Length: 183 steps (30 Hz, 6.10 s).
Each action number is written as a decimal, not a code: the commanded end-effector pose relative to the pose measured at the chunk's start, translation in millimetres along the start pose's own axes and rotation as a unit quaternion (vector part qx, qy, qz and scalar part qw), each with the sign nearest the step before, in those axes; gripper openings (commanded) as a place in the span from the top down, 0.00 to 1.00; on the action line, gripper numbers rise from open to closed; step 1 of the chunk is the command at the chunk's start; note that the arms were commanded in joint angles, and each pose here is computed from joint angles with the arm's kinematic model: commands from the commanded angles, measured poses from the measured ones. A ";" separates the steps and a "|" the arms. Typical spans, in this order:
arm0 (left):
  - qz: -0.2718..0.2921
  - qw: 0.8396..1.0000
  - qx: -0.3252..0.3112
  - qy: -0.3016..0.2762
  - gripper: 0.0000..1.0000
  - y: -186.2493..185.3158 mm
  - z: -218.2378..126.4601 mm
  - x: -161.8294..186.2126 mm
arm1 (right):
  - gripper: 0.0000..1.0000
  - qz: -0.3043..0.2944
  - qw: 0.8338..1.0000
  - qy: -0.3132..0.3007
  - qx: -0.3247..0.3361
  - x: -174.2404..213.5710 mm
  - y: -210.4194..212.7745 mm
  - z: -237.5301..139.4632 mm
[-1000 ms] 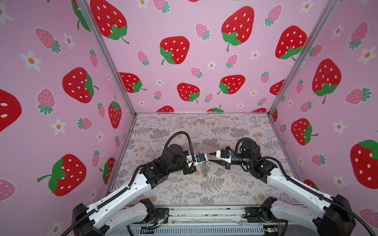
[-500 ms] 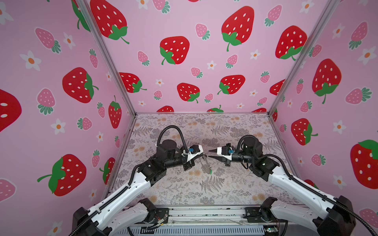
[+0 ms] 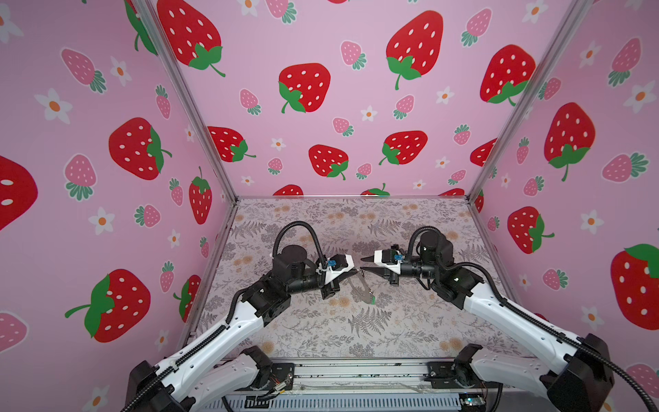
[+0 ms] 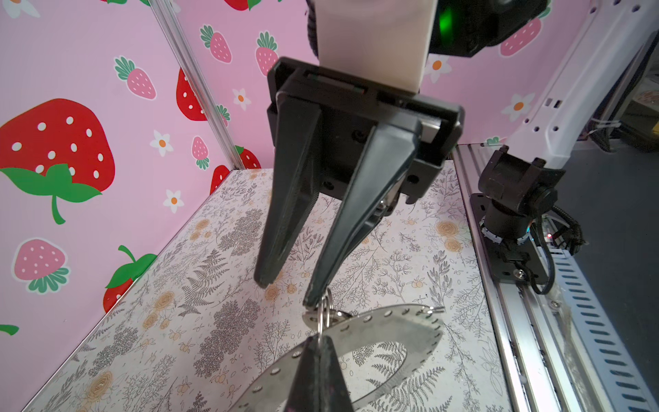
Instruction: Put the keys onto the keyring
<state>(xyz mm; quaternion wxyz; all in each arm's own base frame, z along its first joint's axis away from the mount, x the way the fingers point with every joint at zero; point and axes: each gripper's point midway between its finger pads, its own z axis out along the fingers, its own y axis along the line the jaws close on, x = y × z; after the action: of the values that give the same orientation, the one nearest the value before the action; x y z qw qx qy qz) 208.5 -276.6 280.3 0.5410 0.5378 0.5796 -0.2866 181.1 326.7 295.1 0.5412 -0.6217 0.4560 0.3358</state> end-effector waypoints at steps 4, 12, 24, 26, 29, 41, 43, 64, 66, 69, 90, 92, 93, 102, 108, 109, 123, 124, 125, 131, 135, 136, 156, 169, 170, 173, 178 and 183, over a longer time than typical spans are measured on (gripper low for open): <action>0.030 0.999 -0.010 -0.033 1.00 5.2 -7.2 -23.0 | 0.71 0.009 1.000 -0.020 -0.019 -6.1 10.4 -6.0; 0.034 0.999 -0.008 -0.027 1.00 4.4 -8.2 -22.3 | 0.68 -0.008 1.000 -0.013 0.018 -5.3 5.9 -14.9; 0.039 0.999 -0.005 -0.033 1.00 4.9 -7.2 -27.0 | 0.65 0.028 0.998 -0.028 -0.050 -5.9 24.8 -8.9; 0.040 0.999 -0.003 -0.032 1.00 4.5 -7.6 -27.3 | 0.65 0.034 0.998 -0.025 -0.048 -3.4 23.2 -6.7; 0.042 0.999 0.001 -0.034 1.00 3.0 -7.9 -28.5 | 0.63 0.038 0.997 -0.028 -0.053 -3.2 23.4 -5.1; 0.044 0.998 0.019 -0.031 1.00 -1.5 -6.7 -29.0 | 0.64 0.057 0.994 -0.028 -0.085 0.3 29.7 0.3; 0.046 0.998 0.019 -0.032 1.00 -1.2 -6.8 -29.9 | 0.64 0.062 0.993 -0.029 -0.091 0.1 30.4 1.4; 0.052 0.998 0.021 -0.035 1.00 -1.0 -8.1 -34.9 | 0.65 0.077 0.992 -0.020 -0.093 7.6 30.6 4.6; 0.052 0.998 0.023 -0.035 1.00 -1.4 -7.7 -34.3 | 0.63 0.078 0.992 -0.021 -0.096 8.5 32.1 4.5; 0.050 0.998 0.027 -0.036 1.00 -2.4 -7.0 -34.8 | 0.62 0.076 0.991 -0.029 -0.103 5.4 34.1 4.1; 0.059 0.997 0.025 -0.038 1.00 0.8 -5.7 -39.7 | 0.74 0.077 0.993 -0.021 -0.088 9.4 30.2 4.8; 0.060 0.997 0.023 -0.039 1.00 1.5 -6.1 -40.7 | 0.75 0.073 0.994 -0.019 -0.083 10.6 29.6 4.2; 0.059 0.997 0.021 -0.039 1.00 2.3 -6.1 -40.4 | 0.75 0.071 0.994 -0.018 -0.080 11.0 28.9 4.0; 0.062 0.997 0.006 -0.045 1.00 6.8 -7.5 -43.9 | 0.77 0.068 0.997 0.003 -0.043 22.2 21.3 3.3; 0.062 0.997 -0.002 -0.049 1.00 9.6 -8.7 -46.5 | 0.77 0.069 0.997 0.007 -0.036 25.0 20.7 2.9; 0.062 0.997 -0.002 -0.049 1.00 9.7 -8.7 -46.8 | 0.77 0.068 0.997 0.007 -0.035 24.7 20.3 3.0; 0.048 0.995 -0.042 -0.071 1.00 23.0 -9.8 -54.2 | 0.93 0.053 0.998 0.001 -0.022 24.2 19.0 1.1; 0.047 0.995 -0.043 -0.075 1.00 23.3 -9.8 -55.4 | 0.93 0.052 0.998 -0.002 -0.022 22.9 19.0 1.1; 0.046 0.995 -0.042 -0.078 1.00 23.1 -9.7 -56.6 | 0.93 0.053 0.998 -0.003 -0.023 22.9 19.2 1.5; 0.037 0.993 -0.038 -0.103 1.00 21.4 -9.7 -62.0 | 0.93 0.058 0.998 -0.009 -0.035 22.7 20.4 4.8; 0.029 0.992 -0.034 -0.117 1.00 19.6 -9.6 -64.5 | 0.93 0.062 0.997 -0.010 -0.043 24.1 21.5 7.5; 0.027 0.992 -0.034 -0.119 1.00 19.5 -9.5 -64.6 | 0.93 0.062 0.997 -0.010 -0.045 24.0 21.9 8.1; 0.011 0.992 0.005 -0.123 1.00 3.4 -6.9 -53.7 | 0.72 -0.074 0.993 0.026 0.089 -25.5 9.4 -63.1; 0.017 0.991 0.047 -0.125 1.00 -11.4 -11.3 -58.9 | 0.78 -0.040 0.998 -0.028 -0.028 -47.2 21.8 -36.6; 0.017 0.991 0.048 -0.125 1.00 -11.8 -11.1 -59.0 | 0.78 -0.038 0.998 -0.027 -0.029 -46.3 22.2 -36.3; 0.017 0.991 0.056 -0.122 1.00 -13.9 -9.7 -58.2 | 0.78 -0.042 0.998 -0.033 -0.037 -47.5 25.7 -36.6; 0.022 0.991 0.057 -0.120 1.00 -13.1 -8.8 -60.0 | 0.79 -0.029 0.998 -0.030 -0.048 -42.8 27.5 -32.9; 0.026 0.991 0.058 -0.119 1.00 -14.3 -7.9 -61.1 | 0.79 -0.023 0.998 -0.027 -0.051 -37.6 26.9 -29.0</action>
<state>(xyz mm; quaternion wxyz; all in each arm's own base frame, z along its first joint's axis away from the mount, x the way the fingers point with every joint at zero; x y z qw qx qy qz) 188.7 -290.3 308.9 0.5601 0.5349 0.5149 -0.3675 146.2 304.8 323.3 0.5358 -0.6445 0.4192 0.3489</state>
